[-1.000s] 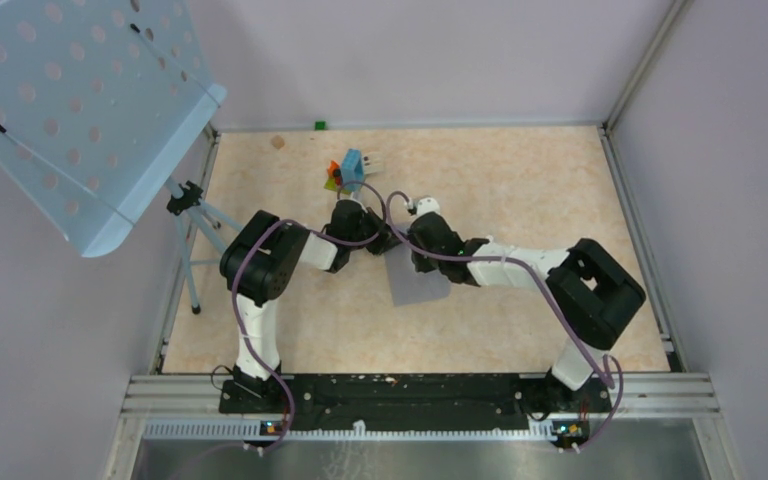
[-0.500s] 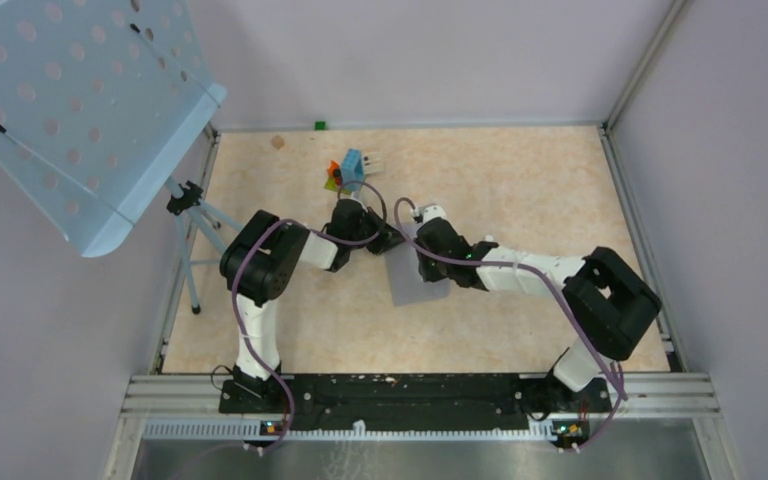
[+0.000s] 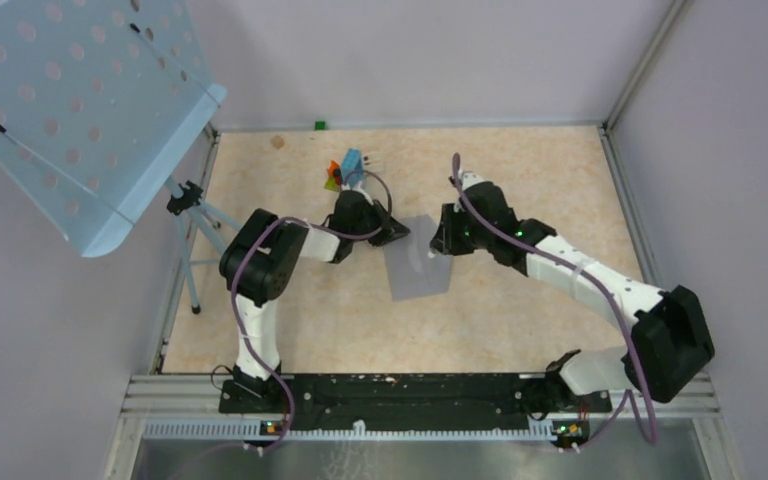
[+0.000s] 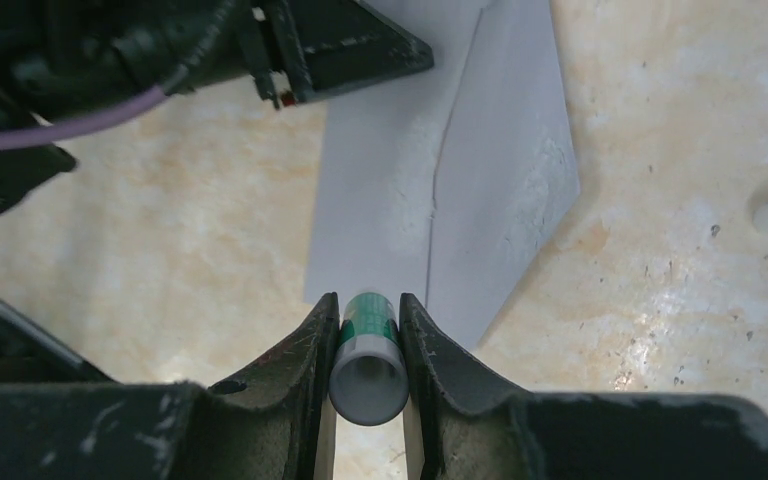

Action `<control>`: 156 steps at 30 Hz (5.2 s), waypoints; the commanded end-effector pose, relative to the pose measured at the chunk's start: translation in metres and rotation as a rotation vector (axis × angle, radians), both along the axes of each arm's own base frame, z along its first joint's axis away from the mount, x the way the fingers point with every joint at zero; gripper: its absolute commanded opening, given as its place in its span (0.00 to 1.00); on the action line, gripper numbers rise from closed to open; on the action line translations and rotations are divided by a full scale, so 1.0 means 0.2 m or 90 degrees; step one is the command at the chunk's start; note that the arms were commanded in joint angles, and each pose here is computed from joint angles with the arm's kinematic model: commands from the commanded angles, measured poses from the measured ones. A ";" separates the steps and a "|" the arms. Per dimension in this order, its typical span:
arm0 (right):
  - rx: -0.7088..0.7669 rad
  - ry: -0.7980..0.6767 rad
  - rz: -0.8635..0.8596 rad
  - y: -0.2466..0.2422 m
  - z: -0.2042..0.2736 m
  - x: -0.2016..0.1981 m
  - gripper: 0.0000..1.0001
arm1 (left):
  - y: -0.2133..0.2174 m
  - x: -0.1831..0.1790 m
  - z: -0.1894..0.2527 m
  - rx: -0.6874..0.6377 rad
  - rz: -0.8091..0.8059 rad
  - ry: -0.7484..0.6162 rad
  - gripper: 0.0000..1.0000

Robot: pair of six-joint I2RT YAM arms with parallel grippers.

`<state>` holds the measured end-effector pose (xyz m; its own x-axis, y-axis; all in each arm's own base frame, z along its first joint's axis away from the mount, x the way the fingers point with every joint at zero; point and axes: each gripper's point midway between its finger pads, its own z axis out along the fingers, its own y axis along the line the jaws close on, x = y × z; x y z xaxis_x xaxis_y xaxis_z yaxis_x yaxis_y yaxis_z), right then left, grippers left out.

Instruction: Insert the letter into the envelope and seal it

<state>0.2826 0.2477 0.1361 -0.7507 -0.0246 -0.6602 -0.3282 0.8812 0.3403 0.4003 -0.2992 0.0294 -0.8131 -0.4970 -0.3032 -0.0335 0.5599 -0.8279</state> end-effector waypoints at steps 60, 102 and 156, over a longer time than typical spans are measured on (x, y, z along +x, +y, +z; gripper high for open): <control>0.168 -0.103 0.021 0.10 0.92 -0.19 0.00 | -0.28 -0.85 1.32 0.018 -0.524 -0.831 0.56; 0.146 -0.130 -0.042 0.03 0.91 -0.13 0.43 | -0.27 -0.76 1.22 0.047 -0.460 -0.780 0.00; 0.143 -0.058 -0.082 -0.17 0.63 0.08 0.55 | 0.00 -0.47 0.73 0.225 -0.197 -0.397 0.00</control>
<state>0.2851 0.2273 0.2722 -0.6787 0.2013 -0.7063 -0.2632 0.8311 0.4898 0.2875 -0.3377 0.2221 -0.3630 -0.0267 -0.9314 0.8163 0.4729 -0.3317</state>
